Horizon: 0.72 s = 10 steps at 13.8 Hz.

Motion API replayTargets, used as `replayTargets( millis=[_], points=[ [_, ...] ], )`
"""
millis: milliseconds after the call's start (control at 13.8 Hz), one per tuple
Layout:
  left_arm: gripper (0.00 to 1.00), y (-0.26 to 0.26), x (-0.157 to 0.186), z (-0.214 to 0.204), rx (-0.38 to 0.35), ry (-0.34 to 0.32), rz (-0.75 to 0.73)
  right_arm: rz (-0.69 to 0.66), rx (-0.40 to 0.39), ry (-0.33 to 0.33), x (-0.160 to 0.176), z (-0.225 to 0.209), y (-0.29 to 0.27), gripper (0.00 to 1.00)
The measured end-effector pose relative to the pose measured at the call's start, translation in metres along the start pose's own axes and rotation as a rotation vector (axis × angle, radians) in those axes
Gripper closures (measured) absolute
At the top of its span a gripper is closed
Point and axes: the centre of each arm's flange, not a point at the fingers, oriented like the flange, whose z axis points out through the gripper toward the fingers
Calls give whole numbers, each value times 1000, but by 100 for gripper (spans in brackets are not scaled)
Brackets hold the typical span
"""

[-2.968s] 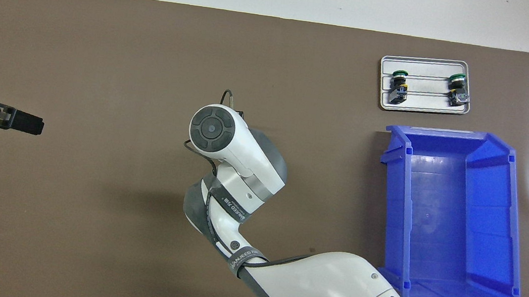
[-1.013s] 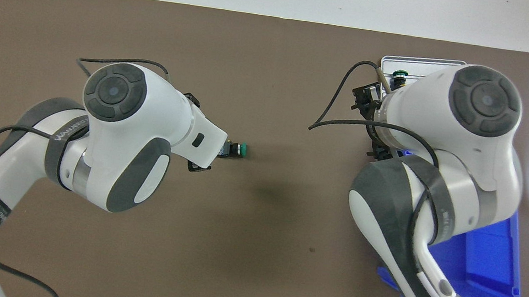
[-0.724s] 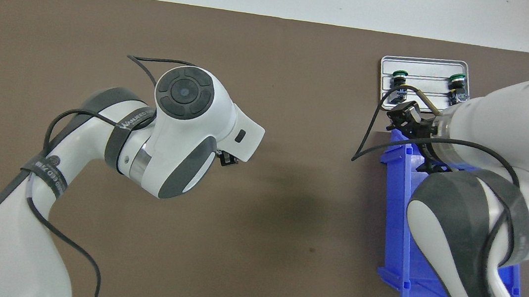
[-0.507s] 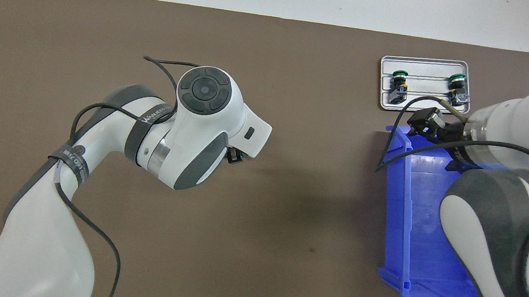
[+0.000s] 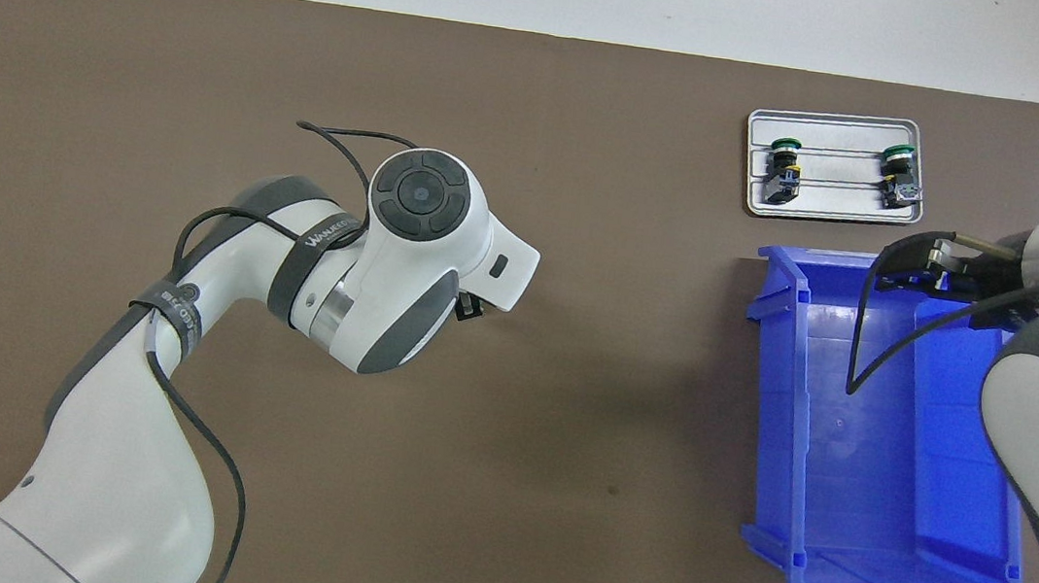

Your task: Place and press button with both arms

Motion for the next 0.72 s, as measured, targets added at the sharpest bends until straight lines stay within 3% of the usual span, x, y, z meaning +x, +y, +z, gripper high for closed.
replayTargets(
  millis=[362,724],
  points=[
    [19,23,1,29,-20,-23,20,-84,-13,-26,1,-34,14,0],
    [19,33,-3,47,-7,-4,14,-101,-38,-52,1,-30,7,0]
  ],
)
